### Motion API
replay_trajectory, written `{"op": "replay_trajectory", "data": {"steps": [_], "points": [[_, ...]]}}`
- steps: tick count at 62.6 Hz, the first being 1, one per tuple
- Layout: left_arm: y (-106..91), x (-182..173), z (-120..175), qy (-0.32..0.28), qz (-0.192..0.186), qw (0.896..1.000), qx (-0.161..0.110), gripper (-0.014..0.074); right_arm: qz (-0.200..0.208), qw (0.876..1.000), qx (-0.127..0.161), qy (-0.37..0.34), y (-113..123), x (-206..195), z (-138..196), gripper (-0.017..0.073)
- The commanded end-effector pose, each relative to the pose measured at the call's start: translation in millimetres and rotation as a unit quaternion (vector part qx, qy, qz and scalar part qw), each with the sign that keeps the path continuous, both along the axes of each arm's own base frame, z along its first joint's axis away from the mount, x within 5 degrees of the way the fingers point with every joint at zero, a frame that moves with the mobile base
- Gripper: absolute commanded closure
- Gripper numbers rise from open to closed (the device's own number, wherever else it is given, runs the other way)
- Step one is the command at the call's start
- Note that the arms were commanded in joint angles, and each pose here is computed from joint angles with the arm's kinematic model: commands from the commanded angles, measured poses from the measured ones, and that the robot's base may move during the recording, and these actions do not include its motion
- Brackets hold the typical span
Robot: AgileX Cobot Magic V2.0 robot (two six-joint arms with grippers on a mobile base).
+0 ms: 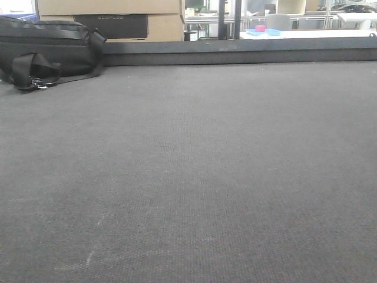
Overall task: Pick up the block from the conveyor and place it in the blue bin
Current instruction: 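Lift both held bricks up off the conveyor belt, then drive away from the conveyor toward the shelves of blue bins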
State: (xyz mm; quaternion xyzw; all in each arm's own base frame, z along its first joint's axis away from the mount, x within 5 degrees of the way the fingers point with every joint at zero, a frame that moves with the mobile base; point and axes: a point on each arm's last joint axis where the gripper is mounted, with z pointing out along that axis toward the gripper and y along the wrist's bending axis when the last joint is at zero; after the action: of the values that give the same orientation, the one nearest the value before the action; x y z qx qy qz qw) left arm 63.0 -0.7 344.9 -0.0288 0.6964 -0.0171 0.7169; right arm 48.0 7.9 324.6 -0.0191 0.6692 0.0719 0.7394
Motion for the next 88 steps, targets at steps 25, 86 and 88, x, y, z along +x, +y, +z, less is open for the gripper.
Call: {"op": "replay_trajectory", "data": {"steps": [25, 86, 88], "points": [[-0.1, -1.1, 1.8, -0.011, -0.001, 1.0, 0.0, 0.0705, -0.003, 1.0, -0.005, -0.008, -0.5, -0.7, 0.6, 0.0721], [-0.5, -7.7, 3.7, -0.027, 0.0, 1.0, 0.001, 0.0705, -0.003, 1.0, -0.005, -0.008, -0.5, -0.7, 0.6, 0.0721], [-0.5, -7.7, 3.7, -0.027, 0.0, 1.0, 0.001, 0.0705, -0.003, 1.0, -0.005, -0.008, -0.5, -0.7, 0.6, 0.0721]]}}
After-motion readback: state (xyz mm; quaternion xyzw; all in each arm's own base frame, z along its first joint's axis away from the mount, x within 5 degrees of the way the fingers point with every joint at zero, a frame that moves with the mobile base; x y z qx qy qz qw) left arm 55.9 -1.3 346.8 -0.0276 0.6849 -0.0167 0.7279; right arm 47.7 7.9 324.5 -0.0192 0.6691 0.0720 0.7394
